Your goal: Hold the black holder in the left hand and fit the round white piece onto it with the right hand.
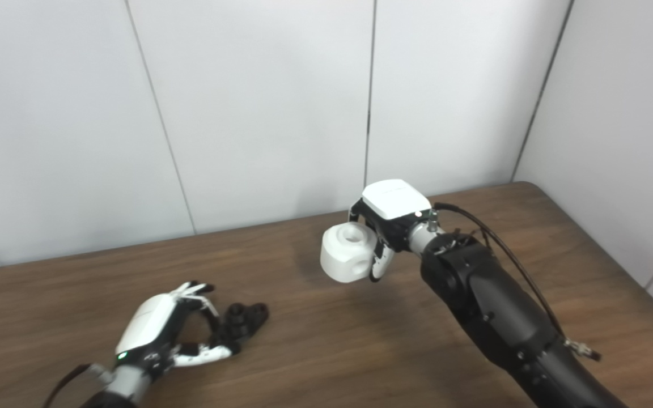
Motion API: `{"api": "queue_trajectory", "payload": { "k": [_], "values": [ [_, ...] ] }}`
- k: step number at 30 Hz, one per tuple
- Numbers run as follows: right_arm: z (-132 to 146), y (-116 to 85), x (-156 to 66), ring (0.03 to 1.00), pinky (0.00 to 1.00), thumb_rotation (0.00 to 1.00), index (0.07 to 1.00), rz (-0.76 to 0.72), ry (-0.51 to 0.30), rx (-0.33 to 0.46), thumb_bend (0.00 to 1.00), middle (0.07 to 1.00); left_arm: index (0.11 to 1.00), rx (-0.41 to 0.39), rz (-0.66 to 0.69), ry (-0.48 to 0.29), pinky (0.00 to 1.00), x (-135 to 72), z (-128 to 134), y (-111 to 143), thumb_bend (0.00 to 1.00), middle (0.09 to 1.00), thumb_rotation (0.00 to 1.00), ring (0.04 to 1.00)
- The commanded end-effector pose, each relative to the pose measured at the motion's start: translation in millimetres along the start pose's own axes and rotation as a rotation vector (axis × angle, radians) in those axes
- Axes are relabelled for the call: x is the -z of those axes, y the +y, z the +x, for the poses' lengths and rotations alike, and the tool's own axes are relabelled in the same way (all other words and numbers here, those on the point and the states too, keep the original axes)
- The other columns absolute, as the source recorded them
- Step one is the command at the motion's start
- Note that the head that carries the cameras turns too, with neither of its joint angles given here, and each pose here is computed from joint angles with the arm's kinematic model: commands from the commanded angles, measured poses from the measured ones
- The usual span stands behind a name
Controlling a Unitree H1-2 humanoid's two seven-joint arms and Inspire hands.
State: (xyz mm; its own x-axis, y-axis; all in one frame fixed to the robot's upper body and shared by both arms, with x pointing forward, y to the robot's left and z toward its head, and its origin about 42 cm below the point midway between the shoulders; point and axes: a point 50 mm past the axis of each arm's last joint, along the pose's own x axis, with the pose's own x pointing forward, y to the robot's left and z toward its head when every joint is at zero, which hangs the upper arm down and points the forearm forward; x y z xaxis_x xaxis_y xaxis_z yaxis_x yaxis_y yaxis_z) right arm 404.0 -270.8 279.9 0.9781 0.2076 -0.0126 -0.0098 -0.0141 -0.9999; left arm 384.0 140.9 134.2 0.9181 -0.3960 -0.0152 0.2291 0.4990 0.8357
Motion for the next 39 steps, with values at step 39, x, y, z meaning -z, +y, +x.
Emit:
{"api": "queue_trajectory", "payload": {
  "k": [39],
  "values": [
    [28, -10, -93, 0.229, 0.16, 0.0, 0.507, 0.017, -0.205, 0.02, 0.52, 0.387, 0.479, 0.187, -0.017, -0.047, 0.96, -33, -15, -66, 0.52, 0.876, 0.04, 0.96]
  ]
}}
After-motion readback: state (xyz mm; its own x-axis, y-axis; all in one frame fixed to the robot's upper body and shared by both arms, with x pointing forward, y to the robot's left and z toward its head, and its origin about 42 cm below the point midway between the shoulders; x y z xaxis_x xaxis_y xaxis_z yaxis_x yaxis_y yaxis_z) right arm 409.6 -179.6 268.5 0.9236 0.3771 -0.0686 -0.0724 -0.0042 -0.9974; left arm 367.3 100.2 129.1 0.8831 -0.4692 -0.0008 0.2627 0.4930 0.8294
